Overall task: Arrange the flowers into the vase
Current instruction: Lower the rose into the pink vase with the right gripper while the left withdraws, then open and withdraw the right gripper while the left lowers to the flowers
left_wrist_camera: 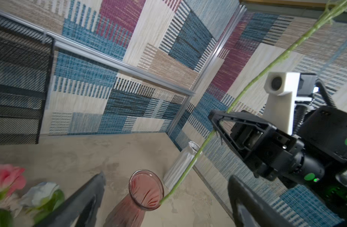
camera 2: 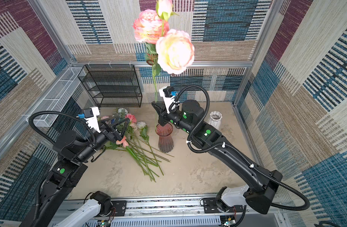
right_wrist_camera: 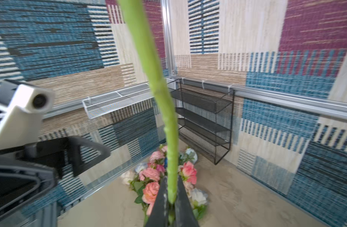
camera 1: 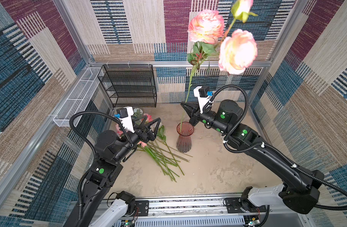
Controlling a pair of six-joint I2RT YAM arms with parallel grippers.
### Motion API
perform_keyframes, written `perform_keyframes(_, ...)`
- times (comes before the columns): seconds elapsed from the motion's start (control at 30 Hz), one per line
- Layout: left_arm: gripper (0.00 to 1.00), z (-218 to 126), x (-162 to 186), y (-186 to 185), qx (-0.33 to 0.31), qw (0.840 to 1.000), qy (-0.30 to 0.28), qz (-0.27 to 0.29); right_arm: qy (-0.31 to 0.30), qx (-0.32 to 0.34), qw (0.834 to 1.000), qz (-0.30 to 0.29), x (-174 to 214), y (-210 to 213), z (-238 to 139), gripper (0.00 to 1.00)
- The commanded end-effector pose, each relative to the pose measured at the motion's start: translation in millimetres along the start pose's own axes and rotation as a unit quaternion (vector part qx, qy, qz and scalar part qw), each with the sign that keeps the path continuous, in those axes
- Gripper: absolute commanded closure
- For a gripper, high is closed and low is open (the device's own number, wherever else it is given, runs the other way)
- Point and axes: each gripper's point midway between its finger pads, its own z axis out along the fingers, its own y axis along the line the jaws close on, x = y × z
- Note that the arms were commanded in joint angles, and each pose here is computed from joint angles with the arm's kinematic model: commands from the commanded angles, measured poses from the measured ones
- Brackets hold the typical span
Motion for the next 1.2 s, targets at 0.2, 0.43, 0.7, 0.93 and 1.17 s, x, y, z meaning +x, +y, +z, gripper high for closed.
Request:
perform_keyframes(0.2,0.02,-30.6,39.2,50.7,-0.116,0.993,0.023,0.005,0.007,0.057,0.998,-0.011,29.4,-48.6,30.6,1.00)
perform_keyframes(0.43,0.02,-38.2,69.2,75.5,-0.157,0.986,0.040,-0.022,0.061,0.067,0.996,0.026,110.6,-57.9,38.9,1.00)
perform_keyframes(0.7,0.02,-34.0,96.8,91.9,-0.183,0.979,0.078,-0.048,0.102,0.075,0.990,0.065,152.0,-59.7,25.5,0.55)
perform_keyframes(0.93,0.03,-31.3,107.7,99.6,-0.200,0.973,0.101,-0.056,0.107,0.069,0.988,0.089,152.0,-53.9,10.2,0.36)
perform_keyframes(1.17,0.07,-27.3,122.4,117.6,-0.240,0.958,0.136,-0.074,0.090,0.052,0.988,0.116,139.2,-43.7,-16.9,0.33)
